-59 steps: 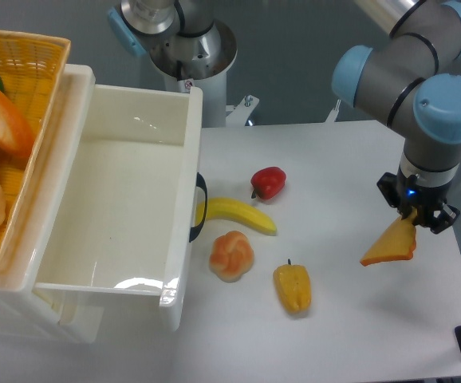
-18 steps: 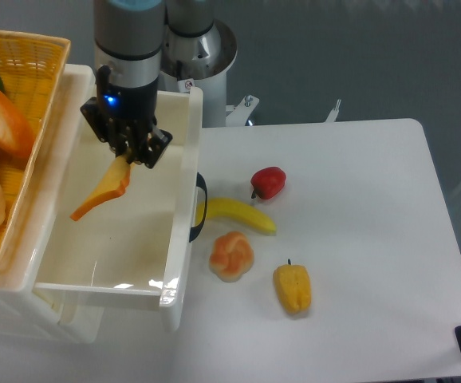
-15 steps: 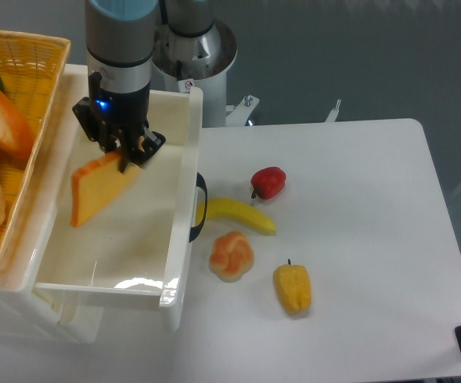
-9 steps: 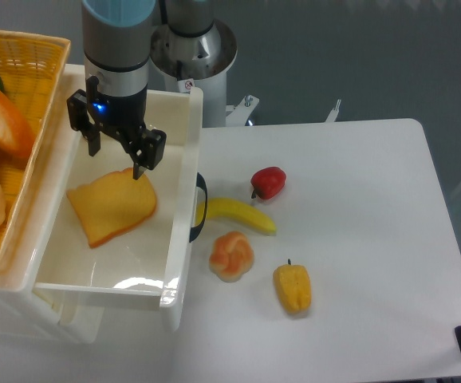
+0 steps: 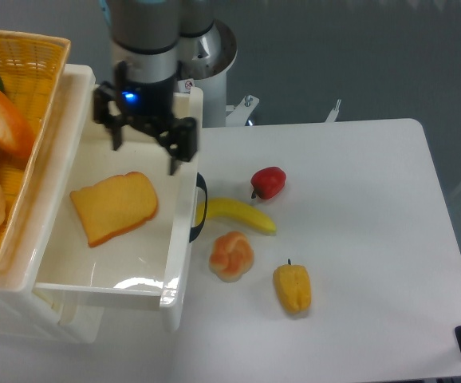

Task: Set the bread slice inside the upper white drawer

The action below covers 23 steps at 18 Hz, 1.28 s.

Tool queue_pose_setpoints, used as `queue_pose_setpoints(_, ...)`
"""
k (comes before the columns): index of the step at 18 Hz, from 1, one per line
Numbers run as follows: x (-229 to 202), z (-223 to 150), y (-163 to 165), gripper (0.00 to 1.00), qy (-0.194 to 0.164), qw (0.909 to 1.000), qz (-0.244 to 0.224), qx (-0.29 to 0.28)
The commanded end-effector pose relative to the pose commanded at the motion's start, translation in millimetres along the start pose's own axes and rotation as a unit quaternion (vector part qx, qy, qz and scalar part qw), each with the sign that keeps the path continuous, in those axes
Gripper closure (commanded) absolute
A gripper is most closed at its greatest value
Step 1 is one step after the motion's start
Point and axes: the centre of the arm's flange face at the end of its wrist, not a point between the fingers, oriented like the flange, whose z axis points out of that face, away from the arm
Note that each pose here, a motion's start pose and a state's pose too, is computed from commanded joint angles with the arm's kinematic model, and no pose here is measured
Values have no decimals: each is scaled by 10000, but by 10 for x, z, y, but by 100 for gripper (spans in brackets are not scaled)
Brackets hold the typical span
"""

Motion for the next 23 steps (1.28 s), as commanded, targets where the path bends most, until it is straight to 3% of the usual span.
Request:
queue_pose_setpoints(3, -349, 103, 260, 0, -318, 9981, -128, -513)
queue_pose_setpoints(6, -918, 315, 561, 0, -475, 9971, -59, -596)
queue_pose_setpoints(11, -1831, 770, 1292, 0, -284, 9955, 399, -811)
queue_pose_setpoints(16, -2469, 1469, 1782, 0, -70, 9904, 1017, -932)
queue_pose_setpoints(20, -2730, 1918, 1925, 0, 52, 9860, 1376, -942)
queue_pose_setpoints(23, -2814, 2004, 1959, 0, 15, 9864, 1387, -887)
